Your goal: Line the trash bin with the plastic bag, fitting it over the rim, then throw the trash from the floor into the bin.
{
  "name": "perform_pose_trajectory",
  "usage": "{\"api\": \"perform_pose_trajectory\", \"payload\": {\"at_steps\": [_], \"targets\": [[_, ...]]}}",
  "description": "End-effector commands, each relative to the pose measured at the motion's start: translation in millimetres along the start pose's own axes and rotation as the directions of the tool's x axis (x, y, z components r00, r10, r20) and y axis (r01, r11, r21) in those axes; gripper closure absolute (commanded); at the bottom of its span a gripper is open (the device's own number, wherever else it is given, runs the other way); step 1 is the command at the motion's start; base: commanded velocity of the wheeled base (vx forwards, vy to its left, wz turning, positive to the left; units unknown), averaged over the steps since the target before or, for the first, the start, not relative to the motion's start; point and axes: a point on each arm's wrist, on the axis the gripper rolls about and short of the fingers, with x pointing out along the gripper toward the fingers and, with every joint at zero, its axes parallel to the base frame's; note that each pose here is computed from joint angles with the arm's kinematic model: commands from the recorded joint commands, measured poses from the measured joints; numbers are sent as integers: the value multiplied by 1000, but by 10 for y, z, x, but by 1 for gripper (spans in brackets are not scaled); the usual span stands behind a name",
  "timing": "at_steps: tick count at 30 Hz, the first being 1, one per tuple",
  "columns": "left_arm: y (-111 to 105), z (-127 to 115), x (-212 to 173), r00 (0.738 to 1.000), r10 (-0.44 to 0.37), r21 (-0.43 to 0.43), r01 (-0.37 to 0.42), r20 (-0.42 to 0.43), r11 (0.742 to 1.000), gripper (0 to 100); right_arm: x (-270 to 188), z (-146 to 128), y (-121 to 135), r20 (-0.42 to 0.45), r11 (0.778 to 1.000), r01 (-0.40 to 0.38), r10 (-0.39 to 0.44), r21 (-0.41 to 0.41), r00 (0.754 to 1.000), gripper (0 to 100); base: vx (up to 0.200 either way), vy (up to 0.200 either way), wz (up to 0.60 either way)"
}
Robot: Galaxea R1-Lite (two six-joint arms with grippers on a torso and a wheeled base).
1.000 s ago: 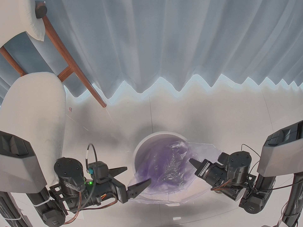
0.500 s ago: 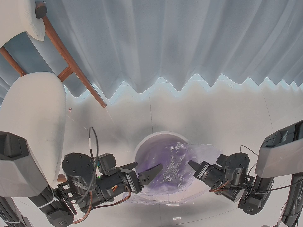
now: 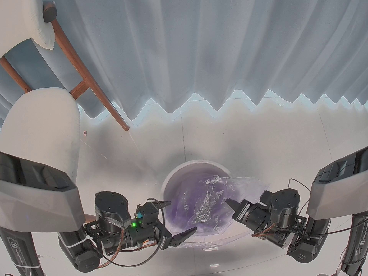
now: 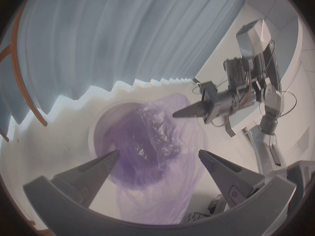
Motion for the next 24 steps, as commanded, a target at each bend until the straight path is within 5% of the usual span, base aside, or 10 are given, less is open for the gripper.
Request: {"api": "perform_pose_trajectory", "payload": {"at_steps": [1, 24], "targets": [[48, -230, 81, 997, -2, -10, 1, -80, 1000, 0, 13, 2, -1, 7, 1000, -7, 7, 1, 1000, 100, 0, 0, 0], [-6, -243, 29, 995, 5, -11, -6, -99, 1000, 0, 64, 228, 53, 110, 999, -31, 26, 42, 994, 100, 0, 0, 0]]}}
